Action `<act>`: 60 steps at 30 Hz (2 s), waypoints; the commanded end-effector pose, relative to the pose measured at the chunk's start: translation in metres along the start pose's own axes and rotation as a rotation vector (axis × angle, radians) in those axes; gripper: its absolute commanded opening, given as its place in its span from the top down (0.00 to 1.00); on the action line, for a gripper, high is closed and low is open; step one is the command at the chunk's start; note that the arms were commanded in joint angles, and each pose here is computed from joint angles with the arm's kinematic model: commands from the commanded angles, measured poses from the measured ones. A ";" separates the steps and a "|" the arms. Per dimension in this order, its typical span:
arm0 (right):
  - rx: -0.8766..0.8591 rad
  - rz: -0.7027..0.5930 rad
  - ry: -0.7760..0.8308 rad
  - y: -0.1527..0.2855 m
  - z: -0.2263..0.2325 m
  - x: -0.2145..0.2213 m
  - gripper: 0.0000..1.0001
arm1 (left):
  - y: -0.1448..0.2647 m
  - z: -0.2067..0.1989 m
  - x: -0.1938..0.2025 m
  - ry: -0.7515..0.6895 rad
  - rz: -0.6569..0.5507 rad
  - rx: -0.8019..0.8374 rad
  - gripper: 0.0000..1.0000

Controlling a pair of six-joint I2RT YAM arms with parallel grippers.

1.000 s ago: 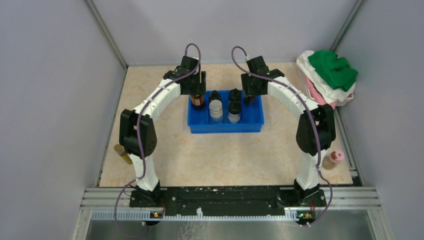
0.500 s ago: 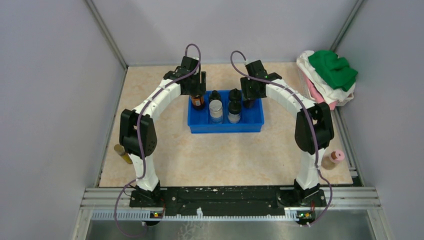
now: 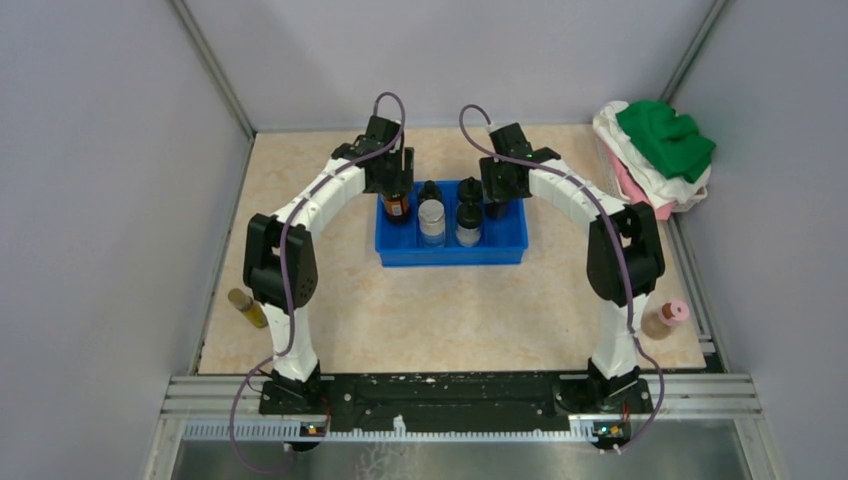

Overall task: Organize the condiment bottles
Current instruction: Place the bottle in the storage box.

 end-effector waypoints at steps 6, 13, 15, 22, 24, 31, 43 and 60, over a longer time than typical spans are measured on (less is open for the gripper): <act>-0.011 -0.118 -0.036 0.006 -0.001 -0.028 1.00 | 0.005 -0.015 -0.028 0.018 -0.120 0.060 0.94; -0.013 -0.111 -0.037 0.003 -0.001 -0.026 1.00 | 0.000 -0.015 -0.026 0.020 -0.117 0.058 0.90; -0.013 -0.105 -0.038 0.002 -0.001 -0.025 0.90 | -0.001 -0.015 -0.027 0.021 -0.118 0.055 0.84; -0.019 -0.103 -0.036 0.000 0.000 -0.024 0.60 | -0.003 -0.015 -0.029 0.014 -0.132 0.052 0.71; -0.019 -0.103 -0.038 -0.001 0.000 -0.024 0.60 | -0.004 -0.014 -0.030 0.013 -0.135 0.048 0.70; -0.022 -0.098 -0.038 -0.005 0.001 -0.023 0.54 | -0.008 -0.014 -0.031 0.007 -0.139 0.043 0.65; -0.012 -0.120 -0.038 0.006 -0.001 -0.031 0.33 | 0.002 -0.014 -0.039 0.007 -0.164 0.039 0.47; -0.013 -0.111 -0.032 0.004 -0.002 -0.025 0.24 | -0.007 -0.021 -0.036 -0.005 -0.151 0.087 0.09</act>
Point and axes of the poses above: each gripper's point midway between its finger pads, its own y axis back along the fingers, its own z axis along the line the jaws close on, x = y × z, the point moved 5 cm from there along y, back along the fingers, and after that the axes turned 6 degrees about y, right-handed, at the moved point
